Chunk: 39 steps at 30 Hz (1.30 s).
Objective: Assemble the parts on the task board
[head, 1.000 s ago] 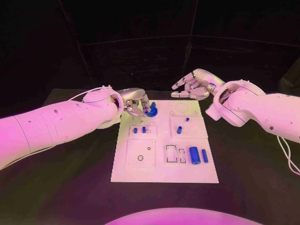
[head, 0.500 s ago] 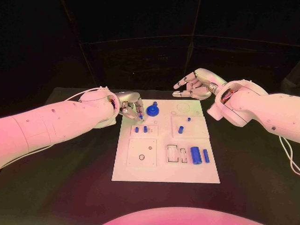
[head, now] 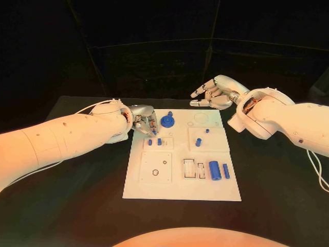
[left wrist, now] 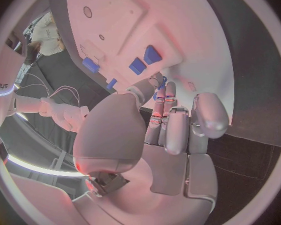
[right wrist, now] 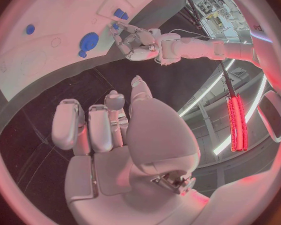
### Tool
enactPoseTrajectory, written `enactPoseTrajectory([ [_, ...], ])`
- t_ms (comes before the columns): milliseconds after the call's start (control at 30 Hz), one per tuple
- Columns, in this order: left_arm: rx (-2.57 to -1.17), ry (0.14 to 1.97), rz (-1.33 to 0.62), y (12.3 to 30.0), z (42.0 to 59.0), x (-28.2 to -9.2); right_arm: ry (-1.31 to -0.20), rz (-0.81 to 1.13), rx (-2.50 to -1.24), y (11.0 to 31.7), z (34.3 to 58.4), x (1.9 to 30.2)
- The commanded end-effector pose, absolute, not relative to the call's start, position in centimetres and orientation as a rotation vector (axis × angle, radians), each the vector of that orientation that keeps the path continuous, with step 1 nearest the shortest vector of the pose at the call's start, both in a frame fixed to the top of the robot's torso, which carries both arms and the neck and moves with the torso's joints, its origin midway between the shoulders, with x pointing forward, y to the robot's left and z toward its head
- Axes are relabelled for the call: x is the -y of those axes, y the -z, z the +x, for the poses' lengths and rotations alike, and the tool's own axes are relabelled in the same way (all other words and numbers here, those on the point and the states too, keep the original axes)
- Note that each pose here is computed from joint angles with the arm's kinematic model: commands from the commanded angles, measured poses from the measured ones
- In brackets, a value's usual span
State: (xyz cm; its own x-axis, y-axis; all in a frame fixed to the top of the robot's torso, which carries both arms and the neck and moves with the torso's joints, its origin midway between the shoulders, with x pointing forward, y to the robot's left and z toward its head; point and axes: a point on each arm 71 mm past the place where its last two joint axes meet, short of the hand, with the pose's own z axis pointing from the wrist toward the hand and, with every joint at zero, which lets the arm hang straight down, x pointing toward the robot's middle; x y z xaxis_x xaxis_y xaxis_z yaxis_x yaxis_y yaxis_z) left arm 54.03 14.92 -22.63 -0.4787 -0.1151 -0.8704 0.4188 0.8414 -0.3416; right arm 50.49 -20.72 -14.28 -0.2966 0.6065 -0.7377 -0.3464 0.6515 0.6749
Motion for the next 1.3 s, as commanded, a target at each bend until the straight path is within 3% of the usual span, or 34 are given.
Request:
enactPoseTrajectory([
  [33, -1.976, 0.628, 0.215, 22.77, 54.11, -14.94, -0.955, 0.215, -1.616, 14.12, 50.46, 20.62],
  [1300, -1.889, 0.649, 0.209, 21.89, 53.54, -15.35, -0.955, 0.214, -1.616, 14.16, 50.53, 20.62],
])
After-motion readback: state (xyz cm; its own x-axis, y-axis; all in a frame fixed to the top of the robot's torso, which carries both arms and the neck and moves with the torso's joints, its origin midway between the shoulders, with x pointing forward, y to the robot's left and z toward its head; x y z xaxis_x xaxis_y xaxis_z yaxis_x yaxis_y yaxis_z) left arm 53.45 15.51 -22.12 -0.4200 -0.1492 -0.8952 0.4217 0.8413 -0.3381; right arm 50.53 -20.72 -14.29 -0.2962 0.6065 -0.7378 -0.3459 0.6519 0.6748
